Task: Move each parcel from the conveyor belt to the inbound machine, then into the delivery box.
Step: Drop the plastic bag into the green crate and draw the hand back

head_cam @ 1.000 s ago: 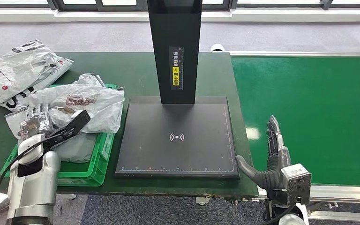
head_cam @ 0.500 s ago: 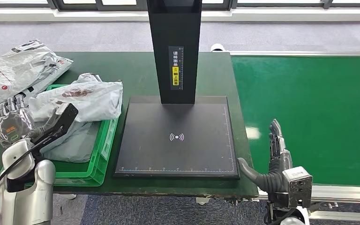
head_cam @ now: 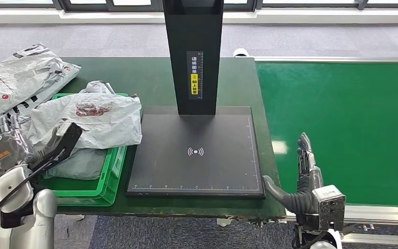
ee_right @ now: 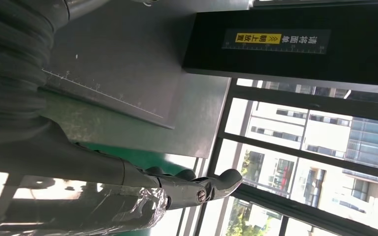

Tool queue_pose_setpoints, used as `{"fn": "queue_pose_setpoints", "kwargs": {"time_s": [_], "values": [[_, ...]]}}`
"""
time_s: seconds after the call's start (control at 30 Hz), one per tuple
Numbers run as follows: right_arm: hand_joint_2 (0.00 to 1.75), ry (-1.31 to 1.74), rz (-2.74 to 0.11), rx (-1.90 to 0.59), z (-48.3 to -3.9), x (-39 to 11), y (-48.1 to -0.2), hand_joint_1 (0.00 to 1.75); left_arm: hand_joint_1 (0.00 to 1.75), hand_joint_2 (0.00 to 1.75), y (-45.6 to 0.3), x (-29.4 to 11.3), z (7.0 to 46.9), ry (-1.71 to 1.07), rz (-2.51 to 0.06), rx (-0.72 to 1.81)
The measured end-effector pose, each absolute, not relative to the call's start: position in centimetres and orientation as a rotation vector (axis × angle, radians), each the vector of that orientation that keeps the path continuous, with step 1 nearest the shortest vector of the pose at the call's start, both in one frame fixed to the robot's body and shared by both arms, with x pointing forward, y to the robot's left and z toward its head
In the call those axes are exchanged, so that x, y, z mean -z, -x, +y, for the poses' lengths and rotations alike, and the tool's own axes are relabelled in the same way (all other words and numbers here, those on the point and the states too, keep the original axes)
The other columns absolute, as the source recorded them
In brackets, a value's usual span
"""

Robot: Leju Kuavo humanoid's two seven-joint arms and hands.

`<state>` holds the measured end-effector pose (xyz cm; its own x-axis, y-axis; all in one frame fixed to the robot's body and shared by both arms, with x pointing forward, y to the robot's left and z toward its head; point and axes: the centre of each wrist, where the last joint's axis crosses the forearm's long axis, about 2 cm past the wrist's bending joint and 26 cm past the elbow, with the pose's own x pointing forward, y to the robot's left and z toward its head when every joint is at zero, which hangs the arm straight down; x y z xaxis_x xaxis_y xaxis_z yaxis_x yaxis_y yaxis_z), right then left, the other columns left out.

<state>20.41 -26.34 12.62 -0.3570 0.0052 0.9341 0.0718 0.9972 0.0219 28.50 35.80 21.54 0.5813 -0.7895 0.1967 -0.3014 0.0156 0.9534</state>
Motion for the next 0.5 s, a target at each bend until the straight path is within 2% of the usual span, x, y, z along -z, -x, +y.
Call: {"fn": "queue_pose_setpoints", "kwargs": {"time_s": [0.1,0.17,0.23,0.3,0.37,0.5], "values": [[1.75,0.053,-1.933,0.07,-26.3,-12.6,-20.3,0.0,0.0,0.0,-28.2,-21.7,35.8,-1.586,-0.984,0.469],[1.75,0.053,-1.929,0.074,-26.3,-12.5,-20.2,0.0,0.0,0.87,-28.0,-22.1,35.6,-1.614,-1.069,0.431],[1.75,0.059,-1.924,0.081,-26.4,-12.3,-19.9,0.0,0.0,1.75,-28.0,-22.8,35.4,-1.603,-1.279,0.361],[1.75,0.067,-1.922,0.091,-26.4,-12.1,-19.5,0.0,0.0,1.75,-28.2,-23.7,35.0,-1.466,-1.611,0.258],[1.75,0.067,-1.924,0.096,-26.5,-12.1,-19.2,0.0,0.0,1.75,-28.6,-24.4,34.2,-1.205,-1.926,0.13],[1.75,0.05,-1.933,0.095,-26.4,-12.1,-19.2,0.0,0.0,1.75,-28.9,-24.6,31.8,-0.633,-2.243,0.012]]}}
